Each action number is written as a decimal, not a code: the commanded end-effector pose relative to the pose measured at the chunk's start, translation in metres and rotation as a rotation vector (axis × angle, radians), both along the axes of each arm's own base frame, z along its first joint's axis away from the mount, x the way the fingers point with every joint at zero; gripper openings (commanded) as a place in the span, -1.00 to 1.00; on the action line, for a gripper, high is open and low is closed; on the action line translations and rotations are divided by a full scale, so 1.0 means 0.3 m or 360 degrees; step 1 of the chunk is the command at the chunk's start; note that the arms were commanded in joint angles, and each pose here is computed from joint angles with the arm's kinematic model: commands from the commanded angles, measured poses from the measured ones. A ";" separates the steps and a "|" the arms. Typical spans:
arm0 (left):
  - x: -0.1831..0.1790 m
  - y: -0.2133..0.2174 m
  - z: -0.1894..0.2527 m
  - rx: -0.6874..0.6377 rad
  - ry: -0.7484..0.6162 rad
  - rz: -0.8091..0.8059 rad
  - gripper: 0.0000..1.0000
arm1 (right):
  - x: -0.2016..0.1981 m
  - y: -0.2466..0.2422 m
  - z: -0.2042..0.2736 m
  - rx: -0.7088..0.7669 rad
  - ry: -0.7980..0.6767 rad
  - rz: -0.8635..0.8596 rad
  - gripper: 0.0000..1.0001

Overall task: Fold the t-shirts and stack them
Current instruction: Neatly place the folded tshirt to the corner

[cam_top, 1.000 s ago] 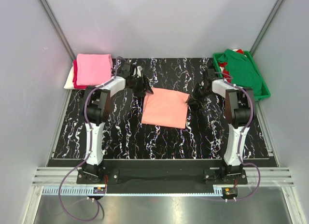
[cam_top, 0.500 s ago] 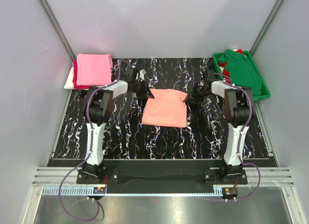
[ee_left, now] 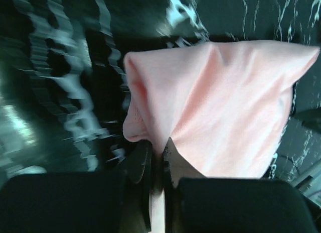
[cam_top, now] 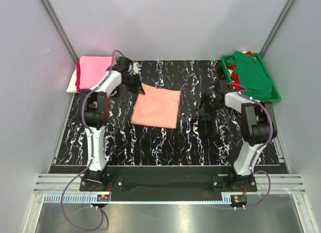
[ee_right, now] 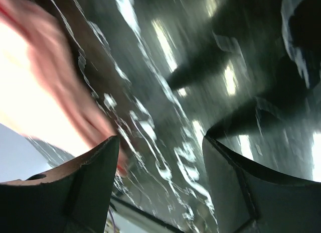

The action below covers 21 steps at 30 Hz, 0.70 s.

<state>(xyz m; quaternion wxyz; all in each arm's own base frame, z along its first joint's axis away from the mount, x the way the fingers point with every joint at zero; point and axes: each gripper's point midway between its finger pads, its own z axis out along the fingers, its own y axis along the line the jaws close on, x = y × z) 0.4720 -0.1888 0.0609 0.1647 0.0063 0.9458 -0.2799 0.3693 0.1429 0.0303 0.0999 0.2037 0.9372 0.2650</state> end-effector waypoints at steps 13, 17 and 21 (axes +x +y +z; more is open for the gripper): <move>0.188 0.295 0.550 0.0234 -0.0554 0.0157 -1.00 | -0.384 -0.026 0.036 0.0049 -0.0035 0.0145 0.50; 0.210 0.320 0.584 0.0263 -0.0614 0.0187 -1.00 | -0.412 -0.026 0.020 0.0054 -0.0010 0.0173 0.50; 0.231 0.367 0.638 0.0230 -0.0644 0.0281 -1.00 | -0.411 -0.021 0.028 0.0068 -0.0020 0.0185 0.50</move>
